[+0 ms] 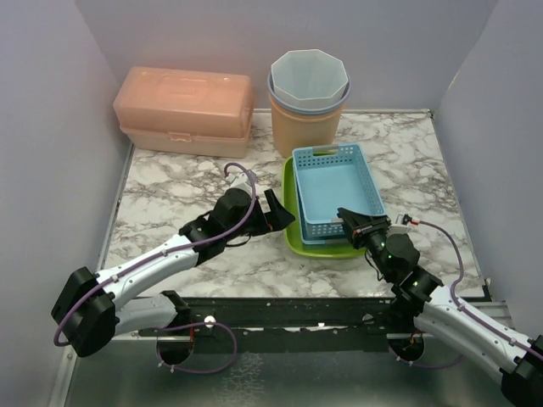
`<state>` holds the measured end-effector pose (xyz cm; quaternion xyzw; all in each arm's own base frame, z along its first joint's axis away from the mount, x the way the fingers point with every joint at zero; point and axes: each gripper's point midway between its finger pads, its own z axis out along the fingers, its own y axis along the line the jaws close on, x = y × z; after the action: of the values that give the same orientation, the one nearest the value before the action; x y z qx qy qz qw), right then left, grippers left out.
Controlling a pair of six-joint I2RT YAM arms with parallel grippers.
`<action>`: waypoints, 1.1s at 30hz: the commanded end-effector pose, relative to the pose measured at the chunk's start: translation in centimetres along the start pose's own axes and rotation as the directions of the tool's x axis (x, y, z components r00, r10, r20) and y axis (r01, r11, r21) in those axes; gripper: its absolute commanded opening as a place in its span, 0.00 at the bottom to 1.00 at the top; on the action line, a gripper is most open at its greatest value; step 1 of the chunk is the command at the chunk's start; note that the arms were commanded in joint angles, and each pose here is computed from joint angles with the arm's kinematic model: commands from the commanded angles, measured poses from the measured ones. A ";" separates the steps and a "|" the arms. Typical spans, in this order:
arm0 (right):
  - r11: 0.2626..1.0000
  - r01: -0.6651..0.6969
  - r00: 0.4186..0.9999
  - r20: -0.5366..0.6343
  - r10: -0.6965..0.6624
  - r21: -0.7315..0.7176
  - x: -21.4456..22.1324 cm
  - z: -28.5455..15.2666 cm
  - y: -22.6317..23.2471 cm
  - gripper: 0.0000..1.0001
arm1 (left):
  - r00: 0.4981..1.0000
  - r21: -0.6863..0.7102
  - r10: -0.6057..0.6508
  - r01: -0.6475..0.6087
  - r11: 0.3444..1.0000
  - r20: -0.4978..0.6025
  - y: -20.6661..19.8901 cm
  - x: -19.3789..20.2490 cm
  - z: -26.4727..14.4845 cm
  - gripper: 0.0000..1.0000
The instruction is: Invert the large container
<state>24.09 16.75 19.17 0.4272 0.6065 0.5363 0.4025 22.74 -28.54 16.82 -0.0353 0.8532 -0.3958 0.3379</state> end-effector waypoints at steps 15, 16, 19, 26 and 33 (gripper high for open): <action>0.987 0.079 0.997 0.032 -0.076 -0.141 -0.3 0.0 6.8 0.01 | 0.982 -0.076 0.027 -0.042 0.996 -0.187 2.4 3.7 4.4 0.96; 0.986 0.095 0.995 0.036 -0.090 -0.135 -0.3 0.1 7.0 0.01 | 0.982 -0.086 0.026 -0.042 0.995 -0.189 2.7 3.9 4.4 0.96; 0.987 0.124 0.992 0.031 -0.122 -0.100 -0.2 0.4 7.0 0.01 | 0.978 -0.105 0.022 -0.044 0.993 -0.205 3.4 4.5 4.4 0.96; 0.951 0.300 0.954 0.030 -0.299 -0.074 0.1 0.8 8.6 0.00 | 0.978 -0.145 0.012 -0.043 0.989 -0.208 4.5 4.9 4.1 0.96; 0.933 0.360 0.931 0.070 -0.358 -0.015 -1.0 0.9 8.9 0.00 | 0.983 -0.158 0.020 -0.049 0.986 -0.180 4.7 4.4 3.3 0.95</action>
<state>25.61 17.83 27.08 0.3196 0.6558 0.4763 0.4908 22.58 -29.83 9.59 -0.0114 0.9076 -0.3344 0.2535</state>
